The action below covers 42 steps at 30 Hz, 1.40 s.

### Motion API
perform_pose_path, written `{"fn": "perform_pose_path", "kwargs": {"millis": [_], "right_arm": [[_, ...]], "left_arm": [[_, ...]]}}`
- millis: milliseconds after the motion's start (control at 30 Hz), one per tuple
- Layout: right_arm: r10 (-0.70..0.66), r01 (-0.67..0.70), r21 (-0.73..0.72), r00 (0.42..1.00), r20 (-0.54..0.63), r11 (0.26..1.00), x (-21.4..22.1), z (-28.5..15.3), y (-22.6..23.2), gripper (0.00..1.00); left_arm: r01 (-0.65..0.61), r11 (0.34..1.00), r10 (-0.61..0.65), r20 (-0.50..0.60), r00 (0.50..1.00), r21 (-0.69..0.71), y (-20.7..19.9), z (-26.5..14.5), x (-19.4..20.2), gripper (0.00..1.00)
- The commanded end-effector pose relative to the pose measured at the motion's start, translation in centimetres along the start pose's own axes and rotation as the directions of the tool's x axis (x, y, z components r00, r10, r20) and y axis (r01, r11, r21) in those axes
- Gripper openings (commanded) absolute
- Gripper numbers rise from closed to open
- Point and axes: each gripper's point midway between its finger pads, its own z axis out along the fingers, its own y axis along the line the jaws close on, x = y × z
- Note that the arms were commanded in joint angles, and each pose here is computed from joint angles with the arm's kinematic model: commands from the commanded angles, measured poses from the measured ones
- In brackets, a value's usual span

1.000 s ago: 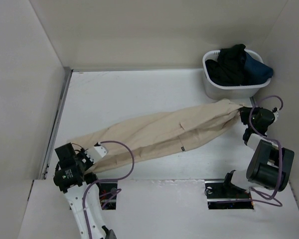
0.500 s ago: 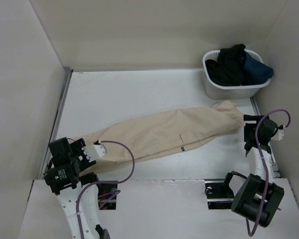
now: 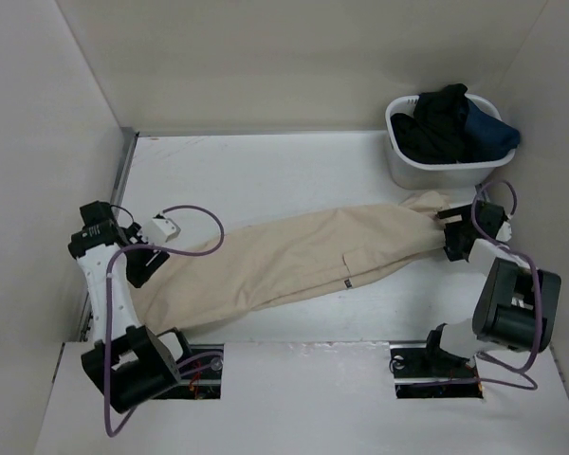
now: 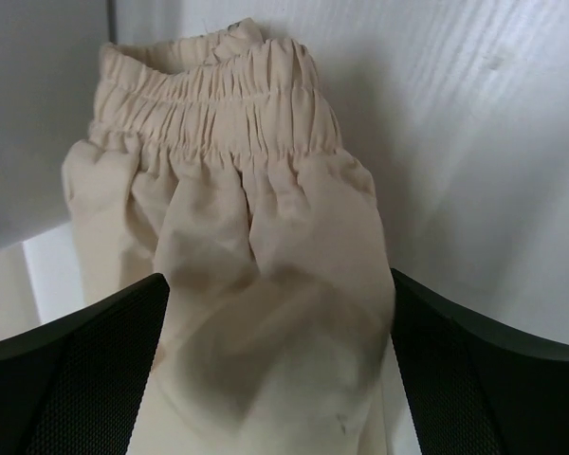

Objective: Fold and stack the trousers
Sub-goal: Fold the trousers

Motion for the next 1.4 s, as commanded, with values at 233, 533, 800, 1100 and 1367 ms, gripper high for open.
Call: {"fn": "perform_pose_path", "kwargs": {"millis": [233, 533, 800, 1100, 1367], "right_arm": [[-0.129, 0.130, 0.076, 0.992, -0.010, 0.989, 1.2, 2.7, 1.8, 0.98], [-0.091, 0.092, 0.150, 0.996, -0.018, 0.984, 1.8, 4.8, 1.4, 0.75], [-0.088, 0.081, 0.199, 0.996, 0.024, 0.977, 1.4, 3.5, -0.5, 0.06], [-0.110, 0.083, 0.193, 0.984, 0.137, 0.978, -0.2, -0.4, -1.7, 0.03], [-0.138, 0.100, 0.183, 0.968, 0.211, 0.978, -2.2, -1.7, -0.8, 0.04]], "left_arm": [[-0.181, 0.945, 0.193, -0.017, 0.981, 0.272, -5.9, 4.8, -2.3, 0.59], [-0.063, 0.852, 0.184, -0.183, 0.966, 0.520, -9.0, 7.4, -0.4, 0.49], [0.026, 0.930, 0.048, -0.191, 0.981, 0.366, -4.5, 7.0, -2.4, 0.53], [-0.030, 0.865, 0.159, -0.216, 0.964, 0.502, -7.9, 9.2, -3.4, 0.52], [0.119, 0.826, 0.084, -0.328, 0.941, 0.551, -9.1, 10.7, -2.6, 0.04]]}}
